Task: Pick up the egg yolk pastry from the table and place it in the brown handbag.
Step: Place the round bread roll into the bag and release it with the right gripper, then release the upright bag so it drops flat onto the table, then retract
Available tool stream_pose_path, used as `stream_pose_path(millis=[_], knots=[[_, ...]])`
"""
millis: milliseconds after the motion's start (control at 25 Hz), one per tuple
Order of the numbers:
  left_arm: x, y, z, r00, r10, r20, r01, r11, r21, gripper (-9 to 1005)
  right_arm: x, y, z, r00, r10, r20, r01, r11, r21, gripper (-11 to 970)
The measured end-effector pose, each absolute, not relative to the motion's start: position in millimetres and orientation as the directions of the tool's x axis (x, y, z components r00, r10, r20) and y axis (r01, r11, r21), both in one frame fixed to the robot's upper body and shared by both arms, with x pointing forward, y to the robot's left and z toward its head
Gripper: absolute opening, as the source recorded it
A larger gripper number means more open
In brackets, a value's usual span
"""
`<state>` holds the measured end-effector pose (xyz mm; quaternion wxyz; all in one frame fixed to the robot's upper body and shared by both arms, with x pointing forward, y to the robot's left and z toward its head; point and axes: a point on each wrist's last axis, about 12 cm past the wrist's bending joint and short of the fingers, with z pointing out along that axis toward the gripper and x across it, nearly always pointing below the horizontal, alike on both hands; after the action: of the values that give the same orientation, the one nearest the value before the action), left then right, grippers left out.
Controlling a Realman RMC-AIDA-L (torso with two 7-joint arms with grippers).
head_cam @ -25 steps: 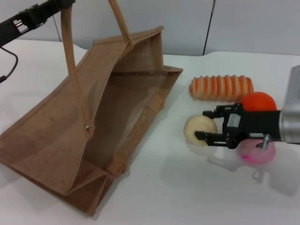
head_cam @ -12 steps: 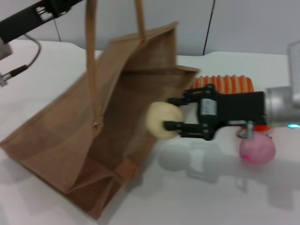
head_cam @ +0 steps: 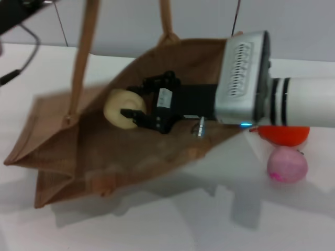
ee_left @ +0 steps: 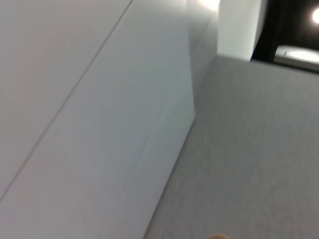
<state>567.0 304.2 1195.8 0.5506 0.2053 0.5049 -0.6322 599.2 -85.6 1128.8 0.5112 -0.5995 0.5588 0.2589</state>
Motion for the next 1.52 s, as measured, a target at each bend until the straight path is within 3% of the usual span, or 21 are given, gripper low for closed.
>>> stream_pose_path(millis=[360, 560, 800, 920, 1240, 1520], knots=[[542.6, 347.5, 1192.6, -0.232, -0.585, -0.777, 0.893, 0.187, -0.408, 197, 602.4, -89.4, 1119.3, 0.203, -0.455, -0.867, -0.894, 0.275, -0.354, 419], [537.8, 355.9, 1192.4, -0.223, -0.597, -0.771, 0.889, 0.2, -0.412, 201, 601.3, -94.3, 1119.0, 0.194, -0.464, -0.864, -0.863, 0.338, -0.375, 681], [534.3, 368.0, 1191.6, -0.189, -0.624, -0.759, 0.879, 0.237, -0.414, 206, 593.7, -96.1, 1123.2, 0.204, -0.431, -0.879, -0.868, 0.336, -0.366, 877], [533.1, 377.8, 1187.9, -0.163, -0.654, -0.739, 0.86, 0.273, -0.432, 208, 585.5, -102.3, 1123.3, 0.2, -0.385, -0.901, -0.892, 0.309, -0.33, 883], [541.3, 394.7, 1167.4, -0.105, -0.699, -0.708, 0.734, 0.426, -0.529, 215, 572.7, -166.8, 1131.7, 0.183, -0.139, -0.973, -0.94, 0.265, -0.215, 899], [559.6, 387.1, 1151.9, -0.118, -0.668, -0.734, 0.634, 0.518, -0.574, 220, 566.4, -240.2, 1127.9, 0.251, 0.094, -0.963, -0.867, 0.464, -0.181, 897]])
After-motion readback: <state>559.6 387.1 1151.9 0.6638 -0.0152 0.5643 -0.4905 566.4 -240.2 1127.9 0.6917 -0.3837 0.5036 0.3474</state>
